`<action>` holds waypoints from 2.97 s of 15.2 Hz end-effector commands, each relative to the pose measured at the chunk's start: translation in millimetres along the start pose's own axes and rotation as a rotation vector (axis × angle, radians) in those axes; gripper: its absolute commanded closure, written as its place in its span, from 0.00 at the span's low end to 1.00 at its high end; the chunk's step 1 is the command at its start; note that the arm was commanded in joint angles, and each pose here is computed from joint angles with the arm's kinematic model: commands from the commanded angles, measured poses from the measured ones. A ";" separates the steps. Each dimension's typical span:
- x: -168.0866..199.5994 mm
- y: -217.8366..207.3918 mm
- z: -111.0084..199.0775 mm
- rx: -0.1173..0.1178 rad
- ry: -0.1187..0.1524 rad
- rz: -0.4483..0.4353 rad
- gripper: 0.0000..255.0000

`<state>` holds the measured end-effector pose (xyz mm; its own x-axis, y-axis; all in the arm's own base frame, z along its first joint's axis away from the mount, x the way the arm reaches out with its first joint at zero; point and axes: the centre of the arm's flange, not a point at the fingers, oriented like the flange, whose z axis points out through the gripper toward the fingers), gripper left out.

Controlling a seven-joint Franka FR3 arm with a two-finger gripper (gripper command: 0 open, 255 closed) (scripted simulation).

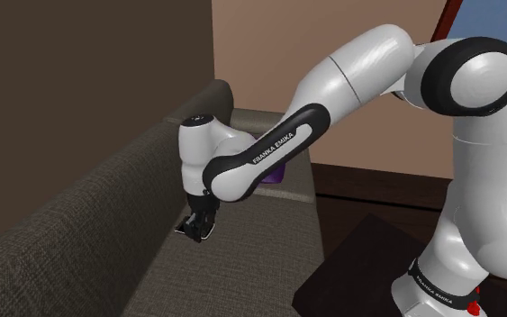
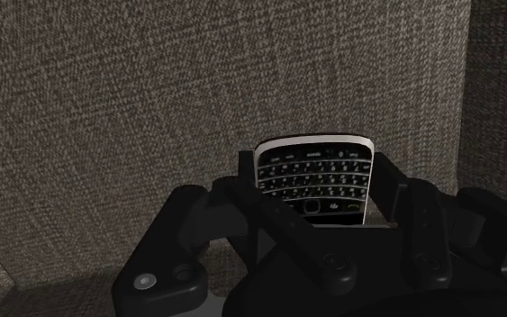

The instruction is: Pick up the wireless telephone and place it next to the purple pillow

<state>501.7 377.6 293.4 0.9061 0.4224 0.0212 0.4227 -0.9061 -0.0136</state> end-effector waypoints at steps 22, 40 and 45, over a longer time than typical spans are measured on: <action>-85.4 284.7 -8.5 0.000 0.000 0.000 1.00; -154.5 512.0 -13.1 0.000 0.000 0.000 1.00; -173.7 575.2 -14.4 0.000 0.000 0.000 1.00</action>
<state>586.2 -200.6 296.3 0.9067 0.4212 0.0208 0.4215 -0.9067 -0.0135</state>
